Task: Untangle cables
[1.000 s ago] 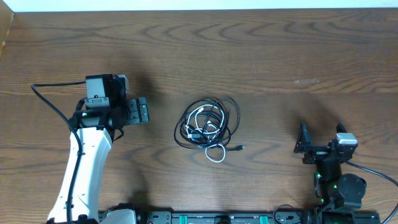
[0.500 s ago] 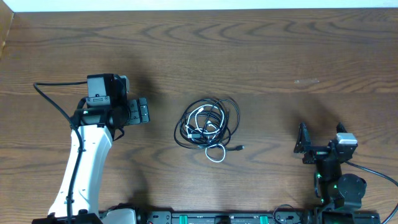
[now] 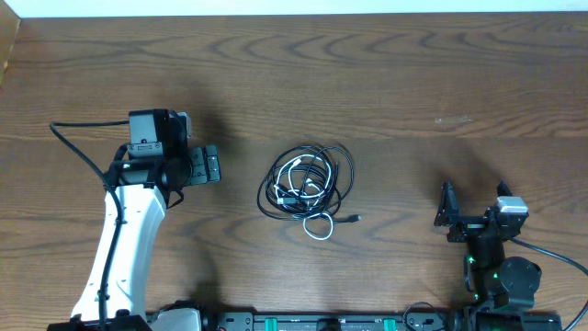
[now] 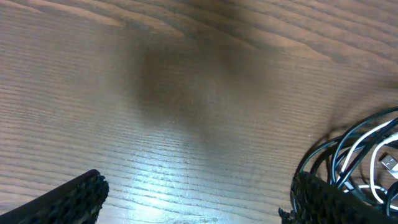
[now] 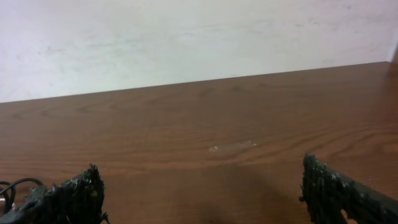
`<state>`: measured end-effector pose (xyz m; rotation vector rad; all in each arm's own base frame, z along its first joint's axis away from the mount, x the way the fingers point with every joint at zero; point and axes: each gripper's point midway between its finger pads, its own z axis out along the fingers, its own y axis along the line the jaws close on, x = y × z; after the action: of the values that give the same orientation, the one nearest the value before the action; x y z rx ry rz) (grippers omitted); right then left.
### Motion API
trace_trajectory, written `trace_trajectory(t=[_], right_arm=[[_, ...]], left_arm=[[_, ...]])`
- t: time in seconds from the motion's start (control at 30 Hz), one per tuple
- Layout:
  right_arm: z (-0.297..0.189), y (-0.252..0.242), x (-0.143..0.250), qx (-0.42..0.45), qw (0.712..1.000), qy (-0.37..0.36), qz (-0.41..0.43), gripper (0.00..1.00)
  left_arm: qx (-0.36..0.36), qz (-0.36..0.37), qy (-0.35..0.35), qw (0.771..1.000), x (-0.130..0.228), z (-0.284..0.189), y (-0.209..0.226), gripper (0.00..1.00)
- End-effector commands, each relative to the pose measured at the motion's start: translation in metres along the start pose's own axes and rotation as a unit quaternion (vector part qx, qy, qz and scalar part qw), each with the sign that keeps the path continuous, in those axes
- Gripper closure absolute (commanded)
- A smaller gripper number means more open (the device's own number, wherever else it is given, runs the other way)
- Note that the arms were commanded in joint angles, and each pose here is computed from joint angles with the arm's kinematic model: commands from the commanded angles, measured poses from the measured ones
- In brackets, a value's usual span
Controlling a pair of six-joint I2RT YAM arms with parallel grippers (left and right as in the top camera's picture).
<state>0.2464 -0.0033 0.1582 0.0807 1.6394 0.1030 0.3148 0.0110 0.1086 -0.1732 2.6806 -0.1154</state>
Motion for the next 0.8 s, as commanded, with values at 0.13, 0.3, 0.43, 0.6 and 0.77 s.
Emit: trace_trajectory(t=[0.13,0.3,0.43,0.6,0.77], right_arm=[[-0.0004,-0.0020,-0.0001,0.005,1.000,-0.001,-0.007,0.01],[-0.0004,-0.0020,-0.0001,0.005,1.000,-0.001,-0.007,0.01],[-0.0004,-0.0020,-0.0001,0.005,1.000,-0.001,-0.007,0.01],[-0.0004,-0.0020,-0.0001,0.005,1.000,-0.001,-0.007,0.01],[-0.0004,-0.0020,-0.0001,0.005,1.000,-0.001,-0.007,0.01]], left_arm=[[0.002,0.005,-0.004,1.000,-0.0074,-0.0041,-0.0003,0.05],[0.001,0.005,-0.001,1.000,-0.0061,-0.0041,-0.0002,0.05],[0.001,0.005,0.000,1.000,-0.0056,-0.0040,-0.0002,0.05],[0.001,0.004,0.005,1.000,-0.0029,-0.0040,0.0000,0.05],[0.000,0.004,0.012,1.000,0.0007,-0.0038,0.0003,0.05]])
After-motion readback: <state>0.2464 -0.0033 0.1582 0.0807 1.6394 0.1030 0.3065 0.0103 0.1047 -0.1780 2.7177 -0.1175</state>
